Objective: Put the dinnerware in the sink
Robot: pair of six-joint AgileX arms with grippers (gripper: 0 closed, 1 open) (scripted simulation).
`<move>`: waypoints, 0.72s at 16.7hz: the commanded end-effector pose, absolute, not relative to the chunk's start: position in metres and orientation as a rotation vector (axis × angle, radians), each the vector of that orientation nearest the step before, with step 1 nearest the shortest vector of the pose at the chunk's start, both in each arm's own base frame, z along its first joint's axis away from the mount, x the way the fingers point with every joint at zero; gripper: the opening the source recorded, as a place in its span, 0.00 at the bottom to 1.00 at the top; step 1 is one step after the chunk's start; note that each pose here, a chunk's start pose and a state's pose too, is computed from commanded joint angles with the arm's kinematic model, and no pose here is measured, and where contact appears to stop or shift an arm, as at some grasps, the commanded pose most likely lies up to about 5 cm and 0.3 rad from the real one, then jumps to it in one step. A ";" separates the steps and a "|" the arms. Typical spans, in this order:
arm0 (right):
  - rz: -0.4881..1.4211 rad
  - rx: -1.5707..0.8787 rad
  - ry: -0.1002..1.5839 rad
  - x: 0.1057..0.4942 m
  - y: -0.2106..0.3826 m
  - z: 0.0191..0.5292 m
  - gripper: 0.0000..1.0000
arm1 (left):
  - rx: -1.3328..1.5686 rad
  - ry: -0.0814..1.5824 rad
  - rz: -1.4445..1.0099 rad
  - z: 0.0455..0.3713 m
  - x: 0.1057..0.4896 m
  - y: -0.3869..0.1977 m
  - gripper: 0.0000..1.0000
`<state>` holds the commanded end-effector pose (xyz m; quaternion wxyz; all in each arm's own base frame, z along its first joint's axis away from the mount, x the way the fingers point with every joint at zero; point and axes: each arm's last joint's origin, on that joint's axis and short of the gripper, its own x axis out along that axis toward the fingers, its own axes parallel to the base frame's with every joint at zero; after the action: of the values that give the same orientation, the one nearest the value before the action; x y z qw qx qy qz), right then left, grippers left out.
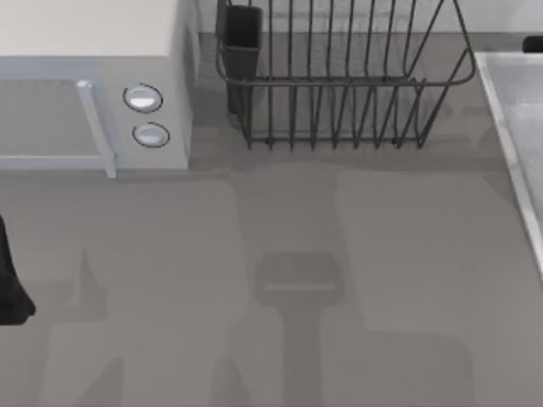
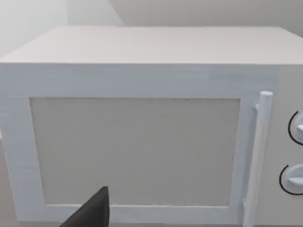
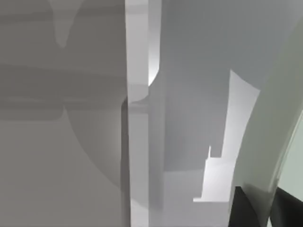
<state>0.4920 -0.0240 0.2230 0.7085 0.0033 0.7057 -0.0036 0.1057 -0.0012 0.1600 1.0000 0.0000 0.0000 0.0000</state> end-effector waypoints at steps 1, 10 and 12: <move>-0.008 0.007 1.567 0.494 -0.031 0.219 0.00 | 0.000 0.000 0.000 0.160 0.106 -0.001 1.00; -0.008 0.007 1.568 0.494 -0.033 0.217 0.30 | 0.000 0.000 0.000 0.160 0.106 -0.001 1.00; -0.008 0.007 1.568 0.494 -0.033 0.217 0.45 | 0.000 0.000 0.000 0.160 0.106 -0.001 1.00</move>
<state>0.4943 -0.0335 0.2171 0.7082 0.0034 0.7060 -0.0035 0.1057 -0.0012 0.1600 1.0000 0.0000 0.0000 0.0000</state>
